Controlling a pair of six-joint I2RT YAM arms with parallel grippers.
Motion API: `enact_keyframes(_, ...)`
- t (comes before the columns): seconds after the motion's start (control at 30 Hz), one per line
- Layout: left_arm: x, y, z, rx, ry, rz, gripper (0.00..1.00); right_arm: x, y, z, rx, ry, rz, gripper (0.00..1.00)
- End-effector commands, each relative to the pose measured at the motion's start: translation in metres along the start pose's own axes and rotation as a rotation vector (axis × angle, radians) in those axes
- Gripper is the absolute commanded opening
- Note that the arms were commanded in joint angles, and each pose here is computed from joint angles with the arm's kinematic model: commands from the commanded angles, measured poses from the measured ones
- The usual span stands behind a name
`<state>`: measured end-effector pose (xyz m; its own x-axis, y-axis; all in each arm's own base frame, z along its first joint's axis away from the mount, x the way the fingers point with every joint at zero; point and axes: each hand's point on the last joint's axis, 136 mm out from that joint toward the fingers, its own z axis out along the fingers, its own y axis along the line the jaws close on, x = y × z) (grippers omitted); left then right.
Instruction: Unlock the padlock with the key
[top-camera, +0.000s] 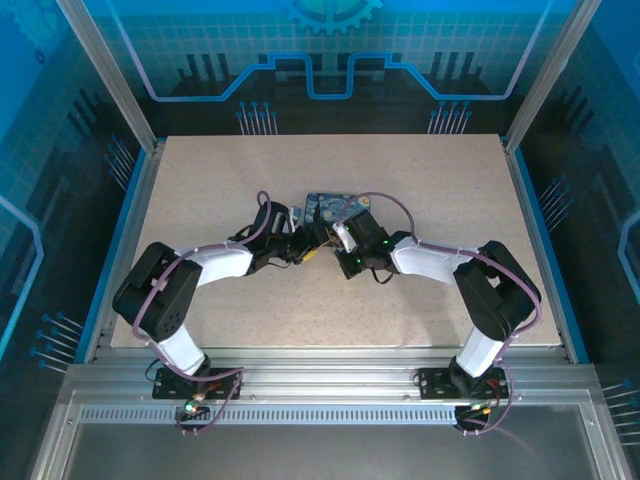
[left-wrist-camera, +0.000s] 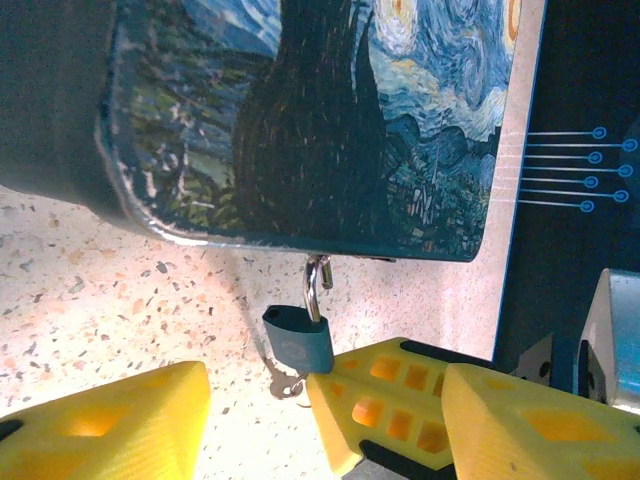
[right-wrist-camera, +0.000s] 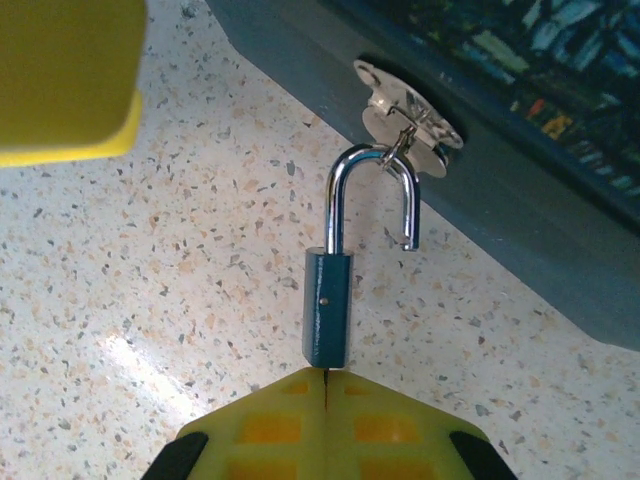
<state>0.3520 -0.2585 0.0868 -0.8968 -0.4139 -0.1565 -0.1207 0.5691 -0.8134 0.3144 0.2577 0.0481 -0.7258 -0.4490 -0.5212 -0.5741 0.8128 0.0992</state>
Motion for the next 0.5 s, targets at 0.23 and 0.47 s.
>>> enact_keyframes(0.23,0.009,0.01,-0.018,-0.063,0.027,0.051,0.88,0.006,0.005,-0.001,0.021,0.068,-0.181,0.0)
enact_keyframes(0.47,0.015,0.016,-0.023,-0.086,0.046,0.058,0.99,0.003,0.007,-0.001,0.017,0.067,-0.23,0.0)
